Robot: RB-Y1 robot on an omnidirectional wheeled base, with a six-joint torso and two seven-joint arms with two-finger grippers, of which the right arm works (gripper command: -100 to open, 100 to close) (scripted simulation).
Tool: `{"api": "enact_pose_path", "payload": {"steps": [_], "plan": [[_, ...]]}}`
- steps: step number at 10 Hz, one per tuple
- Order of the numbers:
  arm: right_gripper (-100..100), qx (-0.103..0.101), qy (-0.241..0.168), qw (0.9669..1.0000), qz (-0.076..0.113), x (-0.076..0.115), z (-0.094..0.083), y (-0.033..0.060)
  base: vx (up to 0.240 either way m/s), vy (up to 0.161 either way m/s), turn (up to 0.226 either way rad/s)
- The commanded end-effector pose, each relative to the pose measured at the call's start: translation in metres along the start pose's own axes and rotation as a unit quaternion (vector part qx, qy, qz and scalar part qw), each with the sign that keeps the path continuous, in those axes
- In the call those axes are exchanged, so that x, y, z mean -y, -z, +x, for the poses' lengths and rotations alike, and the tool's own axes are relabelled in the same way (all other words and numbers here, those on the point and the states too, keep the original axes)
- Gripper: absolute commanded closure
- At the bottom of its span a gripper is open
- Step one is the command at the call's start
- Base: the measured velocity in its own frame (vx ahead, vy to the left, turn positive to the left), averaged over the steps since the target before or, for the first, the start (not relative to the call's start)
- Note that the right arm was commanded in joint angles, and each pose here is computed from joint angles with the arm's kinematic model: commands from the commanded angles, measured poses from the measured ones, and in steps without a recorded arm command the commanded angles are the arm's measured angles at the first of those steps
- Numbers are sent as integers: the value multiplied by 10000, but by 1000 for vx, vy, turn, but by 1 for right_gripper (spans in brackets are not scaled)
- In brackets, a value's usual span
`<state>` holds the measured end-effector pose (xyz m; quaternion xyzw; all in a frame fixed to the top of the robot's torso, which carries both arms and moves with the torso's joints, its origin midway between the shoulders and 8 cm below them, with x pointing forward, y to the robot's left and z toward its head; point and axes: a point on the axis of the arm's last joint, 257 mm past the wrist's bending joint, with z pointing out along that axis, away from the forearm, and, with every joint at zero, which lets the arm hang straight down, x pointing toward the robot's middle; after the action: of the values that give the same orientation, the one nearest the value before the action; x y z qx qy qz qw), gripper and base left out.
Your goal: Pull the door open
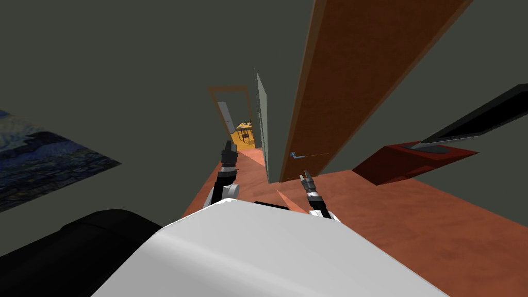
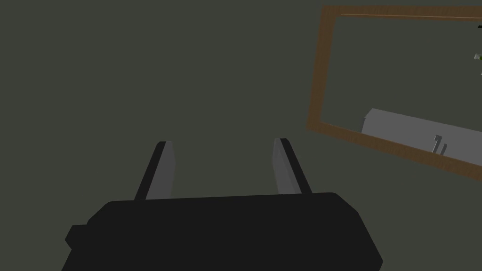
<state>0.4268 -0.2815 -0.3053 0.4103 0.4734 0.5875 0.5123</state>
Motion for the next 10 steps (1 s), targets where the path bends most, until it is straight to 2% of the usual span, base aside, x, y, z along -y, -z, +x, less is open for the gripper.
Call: {"api": "enact_pose_path", "payload": {"steps": [1, 9, 10], "plan": [[-100, -5, -19, 9999, 105, 100, -47, 27, 92, -65, 90], [-100, 9, -43, 9984, 566, 463, -270, 200, 65, -67, 89], [-100, 20, -41, 9978, 666, 535, -328, 243, 83, -83, 143]]}}
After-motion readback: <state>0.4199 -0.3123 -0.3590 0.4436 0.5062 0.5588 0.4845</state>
